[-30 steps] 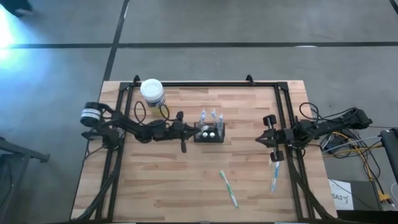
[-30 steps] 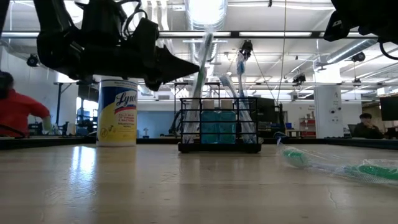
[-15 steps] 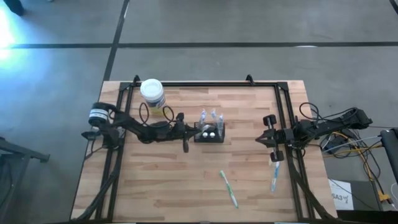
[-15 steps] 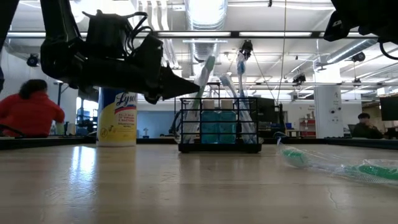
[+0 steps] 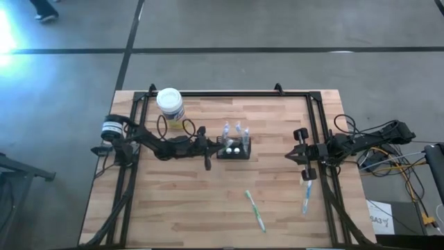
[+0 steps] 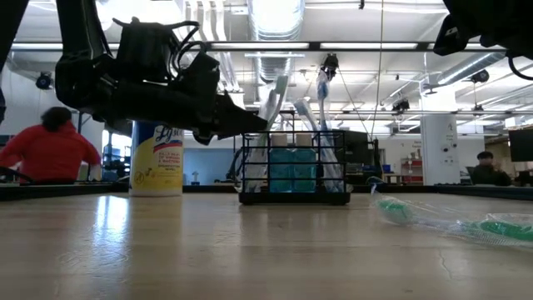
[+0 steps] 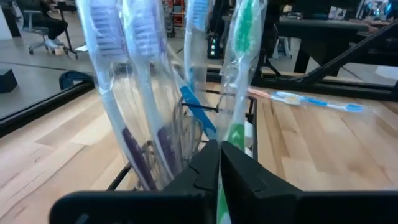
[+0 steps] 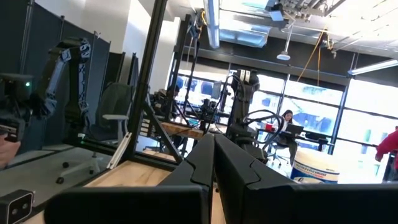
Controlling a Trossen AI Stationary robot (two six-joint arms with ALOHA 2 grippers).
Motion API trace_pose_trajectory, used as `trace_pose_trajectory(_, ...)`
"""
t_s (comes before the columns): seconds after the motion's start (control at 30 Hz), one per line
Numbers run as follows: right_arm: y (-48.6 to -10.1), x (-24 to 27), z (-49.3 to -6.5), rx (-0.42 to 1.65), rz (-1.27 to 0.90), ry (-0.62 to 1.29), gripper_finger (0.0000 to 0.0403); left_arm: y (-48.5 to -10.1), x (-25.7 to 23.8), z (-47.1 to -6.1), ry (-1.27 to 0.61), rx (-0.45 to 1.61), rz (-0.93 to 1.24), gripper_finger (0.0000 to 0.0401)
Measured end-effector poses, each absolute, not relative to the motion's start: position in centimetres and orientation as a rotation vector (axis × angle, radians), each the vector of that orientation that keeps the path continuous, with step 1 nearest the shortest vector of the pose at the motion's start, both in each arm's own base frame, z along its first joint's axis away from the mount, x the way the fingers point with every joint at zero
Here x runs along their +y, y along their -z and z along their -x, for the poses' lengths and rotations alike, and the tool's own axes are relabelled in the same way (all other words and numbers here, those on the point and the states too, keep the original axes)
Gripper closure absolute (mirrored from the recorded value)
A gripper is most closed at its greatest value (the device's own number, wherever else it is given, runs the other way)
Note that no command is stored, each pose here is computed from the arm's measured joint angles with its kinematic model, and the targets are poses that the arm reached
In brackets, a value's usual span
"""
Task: Pick & Place toothbrushing station
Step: Put the left green toothbrush into the wire organizer, then put the green toothbrush into the wire organizer
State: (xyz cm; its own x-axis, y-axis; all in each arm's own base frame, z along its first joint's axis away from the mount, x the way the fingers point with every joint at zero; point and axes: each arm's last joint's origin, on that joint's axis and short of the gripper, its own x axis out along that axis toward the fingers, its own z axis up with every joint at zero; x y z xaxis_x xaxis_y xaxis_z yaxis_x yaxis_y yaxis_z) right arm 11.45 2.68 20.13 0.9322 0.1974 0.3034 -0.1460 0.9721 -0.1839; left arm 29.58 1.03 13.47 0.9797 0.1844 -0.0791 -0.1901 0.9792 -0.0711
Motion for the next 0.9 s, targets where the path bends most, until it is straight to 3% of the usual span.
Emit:
trace_pose_trajectory(0.57, -20.1, 2.7, -11.5, -0.324, 0.160, -0.177, 0.0394, -14.5, 1.0, -29.3, -0.184, 0.047, 0.079, 0.0240)
trace_pose_trajectory(0.9, -20.1, 2.7, -11.5, -0.322, 0.160, -0.177, 0.0394, -18.0, 0.9, -28.0, -0.145, 0.054, 0.015, 0.0225)
